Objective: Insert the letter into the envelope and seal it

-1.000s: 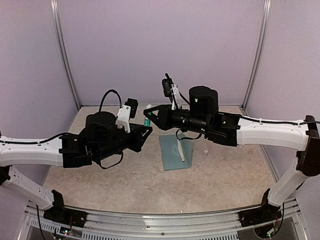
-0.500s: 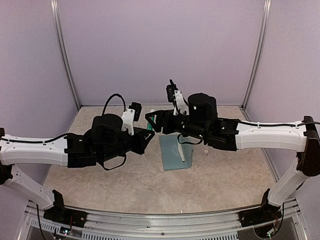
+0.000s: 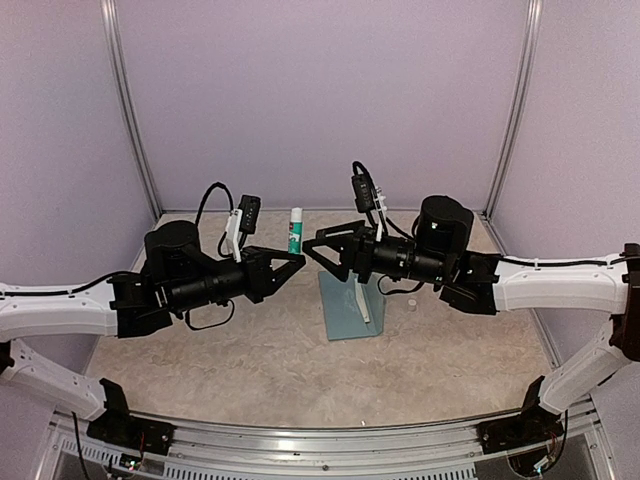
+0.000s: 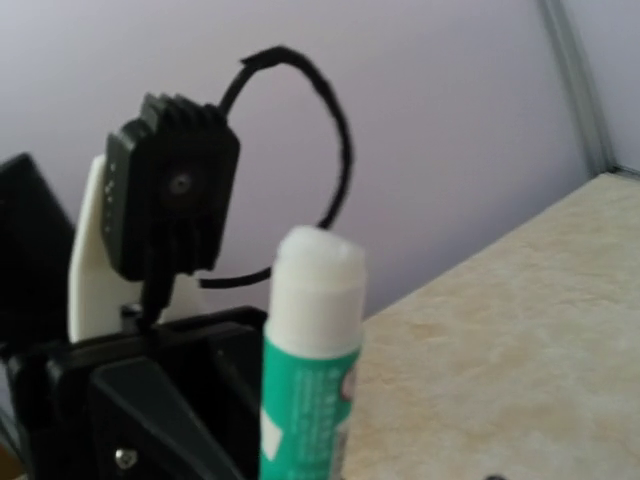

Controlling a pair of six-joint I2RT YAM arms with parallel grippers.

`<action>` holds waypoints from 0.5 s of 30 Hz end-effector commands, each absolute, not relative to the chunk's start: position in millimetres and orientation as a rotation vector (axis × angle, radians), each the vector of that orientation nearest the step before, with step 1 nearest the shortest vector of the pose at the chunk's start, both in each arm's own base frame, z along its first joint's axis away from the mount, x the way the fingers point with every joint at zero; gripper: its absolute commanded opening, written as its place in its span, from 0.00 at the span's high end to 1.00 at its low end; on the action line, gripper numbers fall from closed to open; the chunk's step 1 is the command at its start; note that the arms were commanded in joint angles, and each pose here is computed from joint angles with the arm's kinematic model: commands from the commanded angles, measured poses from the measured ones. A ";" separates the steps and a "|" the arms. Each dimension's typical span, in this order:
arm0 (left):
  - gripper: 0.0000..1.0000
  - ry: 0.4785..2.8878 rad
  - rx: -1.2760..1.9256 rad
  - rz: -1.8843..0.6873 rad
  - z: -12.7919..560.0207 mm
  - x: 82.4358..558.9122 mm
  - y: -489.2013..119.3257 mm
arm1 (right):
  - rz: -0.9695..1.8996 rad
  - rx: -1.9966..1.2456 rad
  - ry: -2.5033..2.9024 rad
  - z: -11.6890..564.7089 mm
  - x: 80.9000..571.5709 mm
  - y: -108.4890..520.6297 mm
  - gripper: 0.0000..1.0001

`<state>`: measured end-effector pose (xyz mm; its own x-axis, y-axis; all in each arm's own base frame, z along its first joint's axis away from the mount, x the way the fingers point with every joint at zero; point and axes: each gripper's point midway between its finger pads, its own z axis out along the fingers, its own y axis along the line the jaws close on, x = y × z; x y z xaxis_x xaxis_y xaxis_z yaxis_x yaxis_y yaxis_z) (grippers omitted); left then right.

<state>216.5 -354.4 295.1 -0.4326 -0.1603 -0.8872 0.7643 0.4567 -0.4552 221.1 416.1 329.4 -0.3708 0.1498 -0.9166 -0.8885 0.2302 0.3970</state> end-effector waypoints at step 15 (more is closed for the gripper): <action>1.00 1.578 0.667 -1.320 318.2 186.1 -361.3 | 1.531 -0.906 1.360 352.0 192.4 432.2 0.56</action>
<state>192.0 -363.0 308.8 -0.4313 -0.1420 -0.8910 0.8344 0.3130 -0.4537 199.0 430.6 334.9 -0.3764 0.1132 -0.9195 -0.9219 0.0528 0.3839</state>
